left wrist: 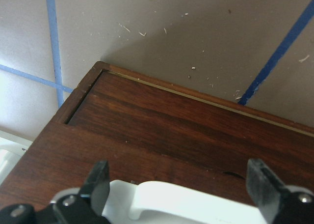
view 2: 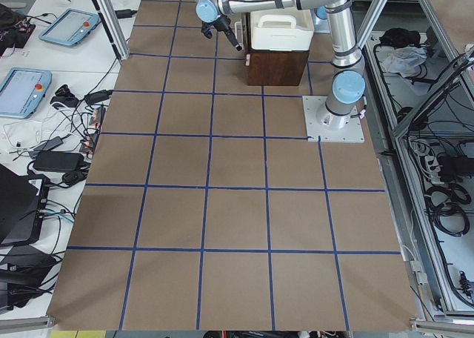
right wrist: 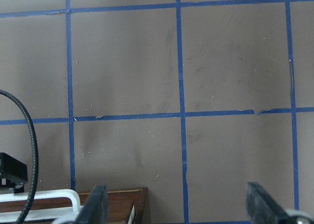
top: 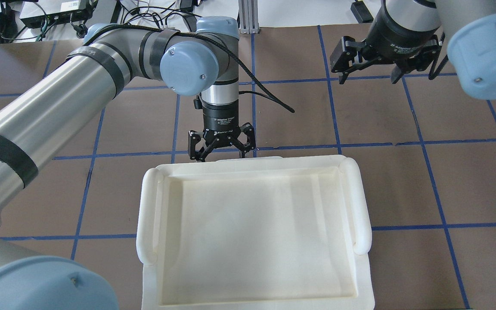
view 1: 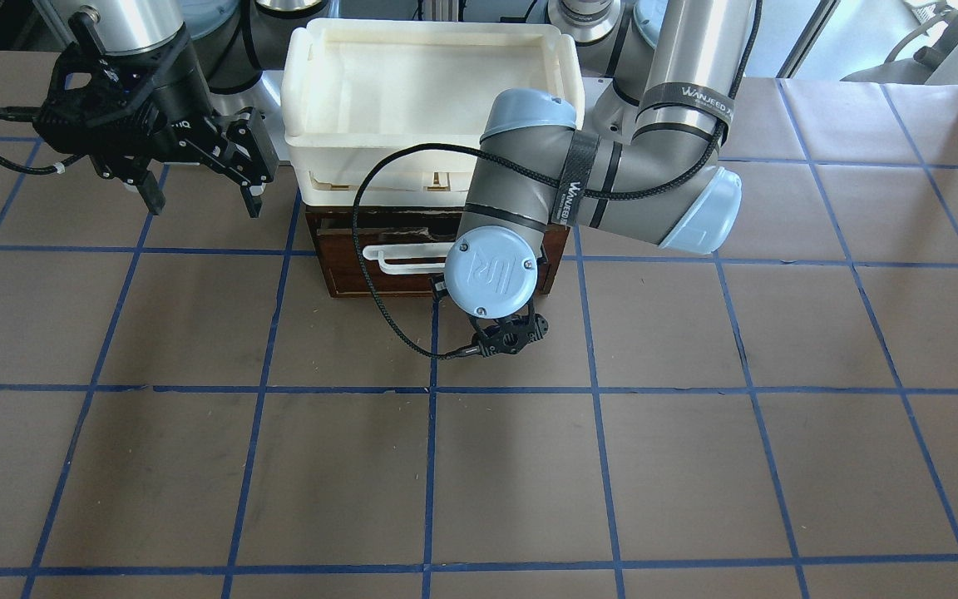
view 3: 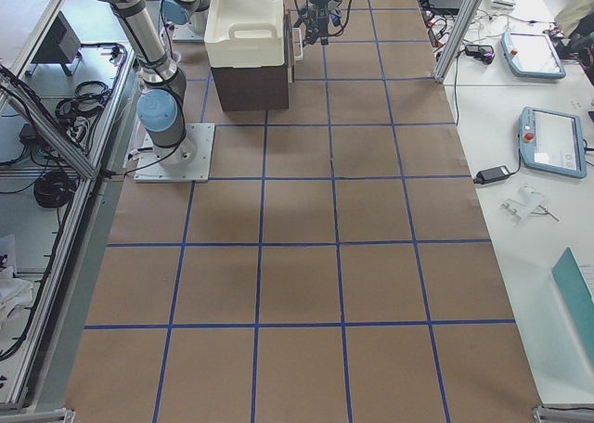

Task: Put scissors in drawer and close it

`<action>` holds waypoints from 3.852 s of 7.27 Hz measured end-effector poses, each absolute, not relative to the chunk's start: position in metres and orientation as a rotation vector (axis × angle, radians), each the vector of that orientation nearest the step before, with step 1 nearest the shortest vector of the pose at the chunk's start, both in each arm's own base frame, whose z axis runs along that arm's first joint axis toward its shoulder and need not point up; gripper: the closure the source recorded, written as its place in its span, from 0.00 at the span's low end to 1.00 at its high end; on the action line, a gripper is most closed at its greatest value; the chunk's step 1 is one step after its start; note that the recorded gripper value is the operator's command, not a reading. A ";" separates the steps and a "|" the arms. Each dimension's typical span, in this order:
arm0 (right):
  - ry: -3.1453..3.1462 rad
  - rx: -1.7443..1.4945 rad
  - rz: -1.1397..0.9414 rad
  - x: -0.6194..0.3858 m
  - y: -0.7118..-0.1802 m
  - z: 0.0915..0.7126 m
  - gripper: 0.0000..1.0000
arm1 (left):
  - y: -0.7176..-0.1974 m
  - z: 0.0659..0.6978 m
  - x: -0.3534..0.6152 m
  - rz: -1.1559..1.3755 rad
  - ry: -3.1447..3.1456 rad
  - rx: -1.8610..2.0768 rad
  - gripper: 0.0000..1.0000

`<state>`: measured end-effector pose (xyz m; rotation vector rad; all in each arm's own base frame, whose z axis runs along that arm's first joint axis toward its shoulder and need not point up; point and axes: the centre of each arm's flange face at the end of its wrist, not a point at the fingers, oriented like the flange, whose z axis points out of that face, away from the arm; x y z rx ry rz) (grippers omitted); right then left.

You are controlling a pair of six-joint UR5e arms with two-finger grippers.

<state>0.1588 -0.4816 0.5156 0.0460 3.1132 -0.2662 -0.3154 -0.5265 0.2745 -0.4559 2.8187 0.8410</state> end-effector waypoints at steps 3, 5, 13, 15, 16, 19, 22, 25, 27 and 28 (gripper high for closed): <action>3.112 0.045 -0.268 0.159 -0.481 0.516 0.00 | -0.522 0.273 -0.315 0.884 2.792 -0.454 0.00; 3.113 0.045 -0.268 0.159 -0.481 0.516 0.00 | -0.519 0.273 -0.314 0.902 2.781 -0.455 0.00; 3.111 0.044 -0.267 0.160 -0.481 0.516 0.00 | -0.552 0.320 -0.304 0.679 2.949 -0.404 0.00; 3.110 0.044 -0.269 0.160 -0.481 0.516 0.00 | -0.581 0.361 -0.277 0.432 3.069 -0.242 0.00; 3.109 0.043 -0.269 0.160 -0.482 0.516 0.00 | -0.591 0.386 -0.255 0.292 3.089 -0.172 0.00; 3.108 0.043 -0.269 0.160 -0.482 0.516 0.00 | -0.600 0.457 -0.176 0.022 3.119 -0.033 0.00; 3.108 0.043 -0.269 0.160 -0.482 0.516 0.00 | -0.572 0.497 -0.134 -0.076 3.118 -0.092 0.00; 3.109 0.044 -0.269 0.160 -0.482 0.516 0.00 | -0.543 0.510 -0.106 -0.101 3.113 -0.102 0.00; 3.112 0.046 -0.267 0.159 -0.482 0.516 0.00 | -0.527 0.515 -0.102 -0.113 3.109 -0.109 0.00; 3.112 0.046 -0.267 0.159 -0.482 0.516 0.00 | -0.524 0.516 -0.101 -0.118 3.108 -0.111 0.00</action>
